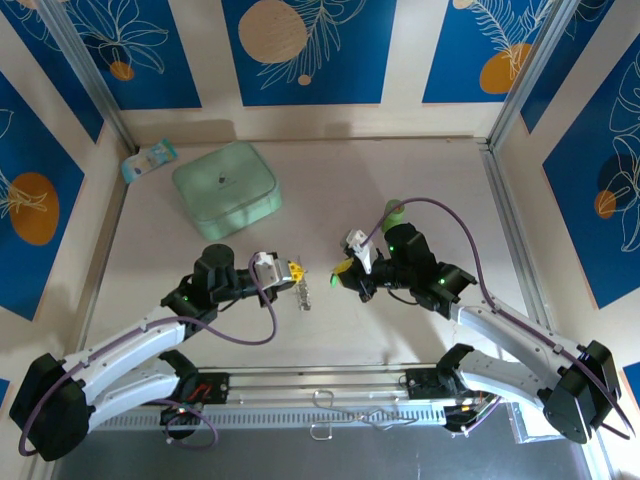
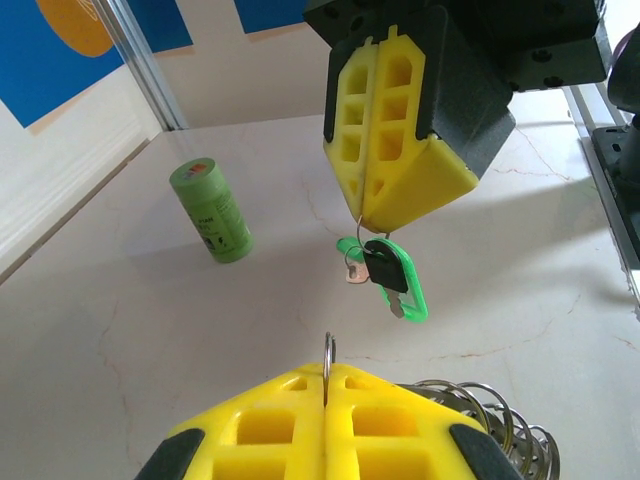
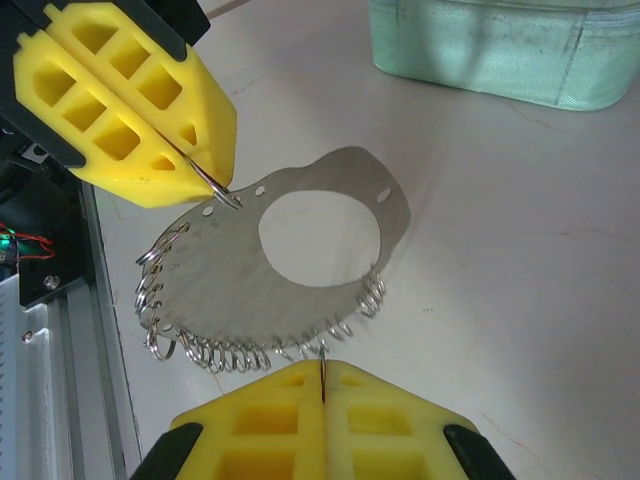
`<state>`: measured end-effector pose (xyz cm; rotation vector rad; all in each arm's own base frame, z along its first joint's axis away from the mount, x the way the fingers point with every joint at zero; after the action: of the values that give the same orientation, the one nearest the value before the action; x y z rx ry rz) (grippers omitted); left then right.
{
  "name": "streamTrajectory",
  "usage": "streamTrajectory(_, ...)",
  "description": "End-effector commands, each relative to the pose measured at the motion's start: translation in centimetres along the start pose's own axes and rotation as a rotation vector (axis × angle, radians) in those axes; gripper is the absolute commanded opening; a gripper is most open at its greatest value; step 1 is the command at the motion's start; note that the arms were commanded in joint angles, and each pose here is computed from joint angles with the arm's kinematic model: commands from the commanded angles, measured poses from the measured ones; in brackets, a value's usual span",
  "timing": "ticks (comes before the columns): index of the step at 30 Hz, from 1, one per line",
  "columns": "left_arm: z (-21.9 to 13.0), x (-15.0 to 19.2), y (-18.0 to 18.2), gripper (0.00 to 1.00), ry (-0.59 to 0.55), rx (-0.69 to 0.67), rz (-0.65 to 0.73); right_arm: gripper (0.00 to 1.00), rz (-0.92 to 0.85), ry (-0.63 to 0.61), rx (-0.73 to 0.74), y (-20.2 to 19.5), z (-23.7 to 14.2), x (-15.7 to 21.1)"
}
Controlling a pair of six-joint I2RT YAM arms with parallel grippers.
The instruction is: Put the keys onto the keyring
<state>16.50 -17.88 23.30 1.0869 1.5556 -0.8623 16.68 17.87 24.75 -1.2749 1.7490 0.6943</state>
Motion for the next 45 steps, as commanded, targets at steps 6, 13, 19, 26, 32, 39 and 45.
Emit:
streamTrajectory(6, 0.0, -1.0, -0.5, 0.0, -0.045, 0.077, 0.025, 0.0, -0.077, -0.086, -0.101, 0.6, -0.2, -2.0)
streamTrajectory(13, 0.0, -1.0, -0.6, 0.0, -0.047, 0.1, 0.014, 0.0, -0.108, -0.1, -0.169, 1.2, 0.8, -3.1)
streamTrajectory(19, 0.0, -1.1, -0.7, 0.0, -0.049, 0.108, 0.012, 0.0, -0.13, -0.103, -0.171, 1.3, 1.7, -3.8)
streamTrajectory(26, 0.1, -1.1, -0.7, 0.0, -0.05, 0.111, 0.01, 0.0, -0.131, -0.104, -0.186, 1.4, 2.4, -4.1)
streamTrajectory(32, 0.1, -1.0, -0.8, 0.0, -0.058, 0.111, 0.01, 0.0, -0.116, -0.082, -0.14, 1.0, 2.9, -4.1)
streamTrajectory(39, 0.0, -0.9, -0.9, 0.0, -0.077, 0.107, 0.007, 0.0, -0.059, -0.056, -0.085, 0.2, 2.8, -3.7)
streamTrajectory(45, 0.0, -0.8, -0.9, 0.0, -0.077, 0.105, 0.016, 0.0, -0.011, -0.054, -0.057, -0.1, 2.8, -3.7)
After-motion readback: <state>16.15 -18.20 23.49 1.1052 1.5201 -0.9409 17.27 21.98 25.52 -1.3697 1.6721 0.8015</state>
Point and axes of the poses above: each hand's point on the last joint's axis, 136 mm out from that joint toward the fingers, its own z axis out along the fingers, its own y axis along the line the jaws close on, x = y × z, the point moved 10 cm from there along -z, back along the fingers, and after that the axes turned 15 degrees about -z, right-handed, at the moved point
